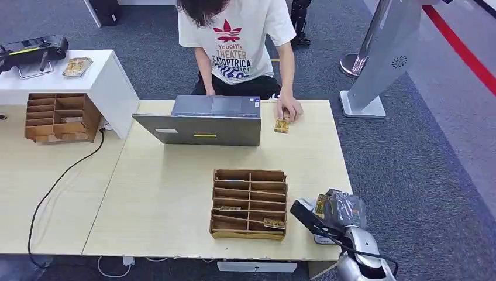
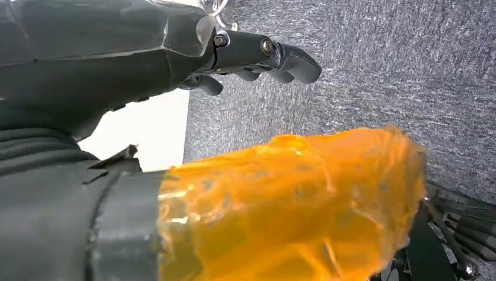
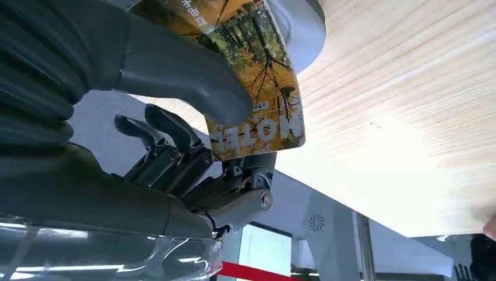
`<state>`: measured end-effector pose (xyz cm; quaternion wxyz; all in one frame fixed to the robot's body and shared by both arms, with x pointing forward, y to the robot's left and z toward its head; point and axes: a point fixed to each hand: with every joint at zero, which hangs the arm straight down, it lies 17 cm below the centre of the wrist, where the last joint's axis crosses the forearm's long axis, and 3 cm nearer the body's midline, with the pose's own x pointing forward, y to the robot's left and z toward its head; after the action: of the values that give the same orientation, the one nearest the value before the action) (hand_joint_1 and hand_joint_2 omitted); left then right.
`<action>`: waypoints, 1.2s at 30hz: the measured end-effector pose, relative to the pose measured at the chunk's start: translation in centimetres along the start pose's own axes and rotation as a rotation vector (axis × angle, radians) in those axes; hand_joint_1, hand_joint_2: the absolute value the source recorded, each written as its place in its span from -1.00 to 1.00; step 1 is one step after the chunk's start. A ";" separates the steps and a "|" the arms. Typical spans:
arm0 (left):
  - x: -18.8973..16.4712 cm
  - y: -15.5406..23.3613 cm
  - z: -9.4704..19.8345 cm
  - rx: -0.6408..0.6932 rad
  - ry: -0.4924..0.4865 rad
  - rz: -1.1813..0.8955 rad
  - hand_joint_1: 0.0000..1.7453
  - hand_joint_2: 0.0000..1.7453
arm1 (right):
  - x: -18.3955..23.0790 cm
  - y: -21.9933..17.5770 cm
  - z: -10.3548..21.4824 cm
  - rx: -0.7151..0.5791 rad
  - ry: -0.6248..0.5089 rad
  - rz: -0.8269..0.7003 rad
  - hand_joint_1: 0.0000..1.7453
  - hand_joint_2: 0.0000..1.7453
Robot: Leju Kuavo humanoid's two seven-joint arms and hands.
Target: Pass the card to the sensor for recognition and then transmit it.
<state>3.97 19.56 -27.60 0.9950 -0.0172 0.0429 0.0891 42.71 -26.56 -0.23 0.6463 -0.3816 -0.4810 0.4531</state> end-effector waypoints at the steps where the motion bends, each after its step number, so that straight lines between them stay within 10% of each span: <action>1: 0.0 0.0 0.0 0.000 0.000 0.000 -1.00 -1.00 | 0.0 0.0 0.0 0.000 -0.001 0.000 1.00 1.00; 19: 0.0 0.0 0.0 0.000 0.001 0.004 -1.00 -1.00 | 0.5 -1.2 0.5 -0.083 -0.026 -0.032 1.00 1.00; 36: 0.0 -0.2 0.0 0.011 -0.012 -0.004 -1.00 -1.00 | 4.7 -16.2 7.4 -0.725 -0.226 -0.462 1.00 1.00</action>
<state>4.04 19.32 -27.61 0.9954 -0.0113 0.0375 0.0872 39.69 -26.52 17.97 0.4983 -0.4140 -0.7492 0.1379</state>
